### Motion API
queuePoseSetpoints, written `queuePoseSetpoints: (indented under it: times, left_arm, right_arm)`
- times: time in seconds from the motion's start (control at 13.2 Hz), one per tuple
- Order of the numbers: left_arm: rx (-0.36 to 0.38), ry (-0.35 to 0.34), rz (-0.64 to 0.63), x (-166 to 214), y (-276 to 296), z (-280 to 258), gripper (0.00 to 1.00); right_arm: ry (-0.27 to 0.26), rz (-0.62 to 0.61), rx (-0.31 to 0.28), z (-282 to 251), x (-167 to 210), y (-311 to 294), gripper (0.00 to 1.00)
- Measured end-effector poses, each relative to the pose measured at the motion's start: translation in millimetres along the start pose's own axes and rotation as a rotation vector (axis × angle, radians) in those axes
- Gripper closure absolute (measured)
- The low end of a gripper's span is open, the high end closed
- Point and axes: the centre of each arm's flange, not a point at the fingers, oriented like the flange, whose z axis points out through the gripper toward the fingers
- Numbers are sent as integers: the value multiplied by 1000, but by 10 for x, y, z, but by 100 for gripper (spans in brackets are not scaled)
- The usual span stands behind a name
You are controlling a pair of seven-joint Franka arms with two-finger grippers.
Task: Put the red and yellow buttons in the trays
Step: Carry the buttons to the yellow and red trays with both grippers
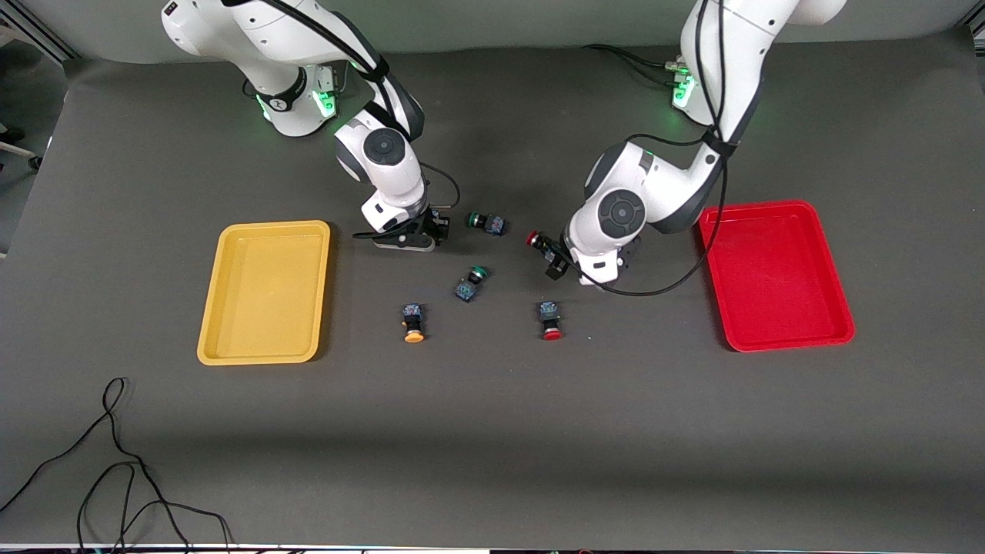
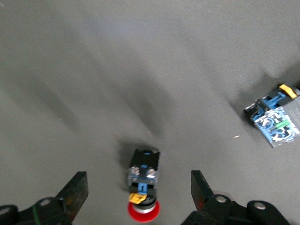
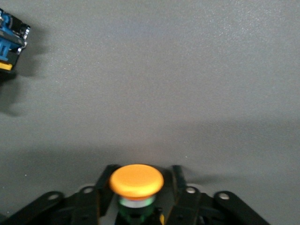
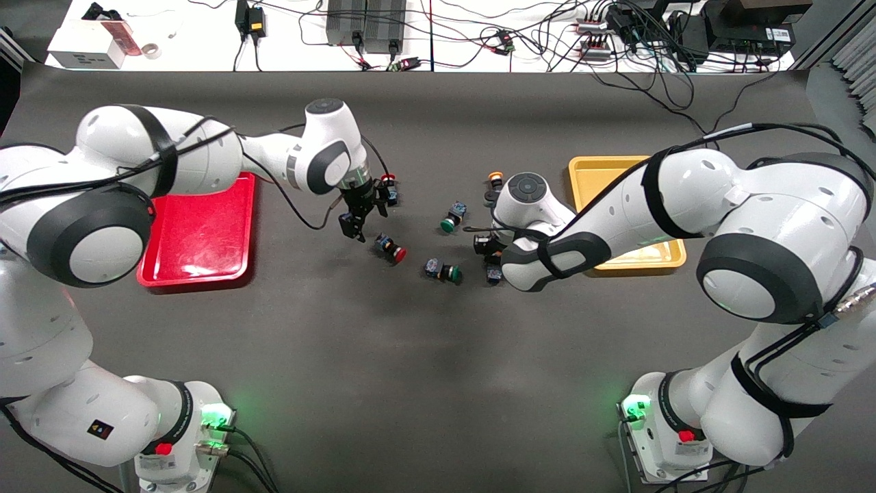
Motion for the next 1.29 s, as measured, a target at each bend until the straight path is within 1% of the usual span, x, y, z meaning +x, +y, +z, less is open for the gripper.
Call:
queuePoseSetpoints:
  times: [0.08,0.23,0.38,0.46,0.53,0.61,0.76,0.84,0.99,1.06,1.14,1.29]
  left_arm:
    - [-11,1,0,-17,13,57,2]
    - [-14,2,6,-76,15,168,3]
    - [-15,4,14,-167,7,236,5]
    - [-23,6,21,-210,5,262,12]
    - [-23,11,32,-249,-7,307,26]
    - [-18,21,49,-275,-20,350,37]
    - [-8,38,76,-301,-33,408,59]
    - [-3,42,80,-295,-34,406,67]
    - [37,61,97,-227,-28,325,67]
    - [70,77,118,-133,-15,181,67]
    - [100,88,153,5,-9,-46,67]
    - [143,105,277,293,-110,-593,67]
  right_arm:
    - [3,0,3,-15,14,-12,59]
    - [5,1,4,-75,56,-59,59]
    - [-10,3,-23,-303,142,-139,59]
    - [-17,0,-37,-506,201,-194,59]
    - [-24,-7,-52,-738,272,-239,59]
    - [-30,-20,-66,-948,370,-238,59]
    - [-35,-82,-86,-1291,709,-22,59]
    - [-37,-126,-92,-1415,926,195,59]
    - [-48,-214,-100,-1606,1386,827,59]
    - [-55,-258,-100,-1689,1614,1226,59]
    - [-63,-300,-95,-1748,1821,1666,59]
    - [-84,-371,-59,-1759,2106,2554,59]
